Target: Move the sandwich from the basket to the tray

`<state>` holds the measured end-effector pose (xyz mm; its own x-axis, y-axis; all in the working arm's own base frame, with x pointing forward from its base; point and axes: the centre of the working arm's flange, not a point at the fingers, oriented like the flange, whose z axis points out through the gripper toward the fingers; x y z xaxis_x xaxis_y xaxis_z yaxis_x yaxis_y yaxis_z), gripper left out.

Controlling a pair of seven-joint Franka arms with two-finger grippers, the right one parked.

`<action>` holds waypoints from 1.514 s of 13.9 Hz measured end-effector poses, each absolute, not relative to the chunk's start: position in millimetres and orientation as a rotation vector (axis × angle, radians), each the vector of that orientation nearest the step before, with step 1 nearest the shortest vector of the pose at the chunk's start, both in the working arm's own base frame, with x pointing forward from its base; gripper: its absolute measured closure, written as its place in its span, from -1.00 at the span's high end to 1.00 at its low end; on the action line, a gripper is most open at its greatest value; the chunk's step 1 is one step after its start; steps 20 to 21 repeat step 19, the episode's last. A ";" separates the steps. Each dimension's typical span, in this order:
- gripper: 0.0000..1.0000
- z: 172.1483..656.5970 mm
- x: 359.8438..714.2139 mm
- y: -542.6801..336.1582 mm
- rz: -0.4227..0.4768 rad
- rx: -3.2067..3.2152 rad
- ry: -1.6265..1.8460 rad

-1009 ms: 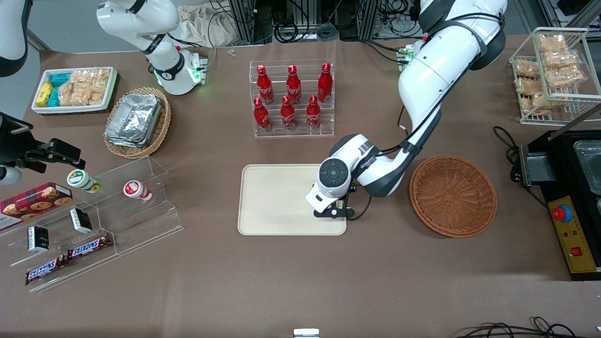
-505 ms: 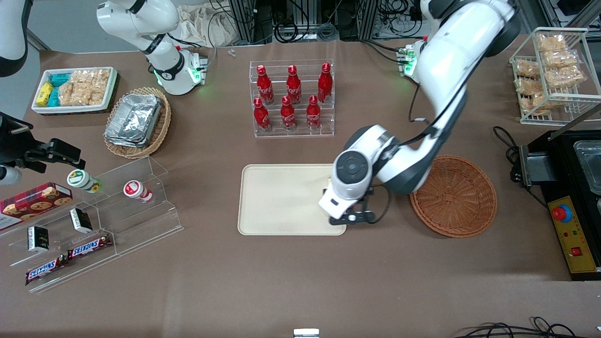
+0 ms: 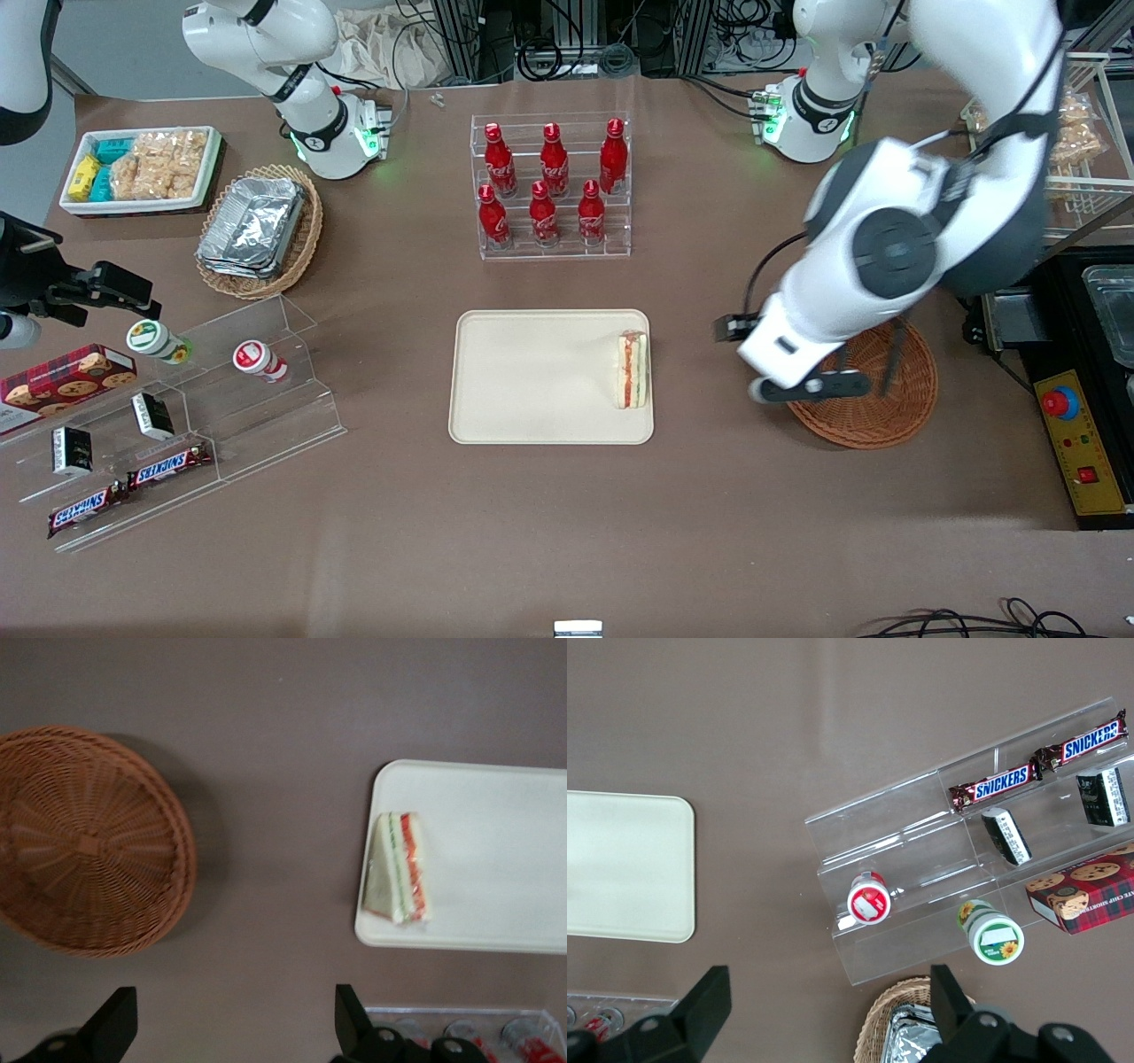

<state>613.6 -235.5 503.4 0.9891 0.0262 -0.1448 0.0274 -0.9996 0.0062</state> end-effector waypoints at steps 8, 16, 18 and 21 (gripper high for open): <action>1.00 513.1 597.3 -169.4 -0.304 3.159 -0.227; 1.00 540.7 574.2 -32.7 -0.283 3.089 -0.288; 1.00 539.4 575.5 -31.6 -0.279 3.089 -0.289; 1.00 540.4 576.6 -33.3 -0.271 3.089 -0.294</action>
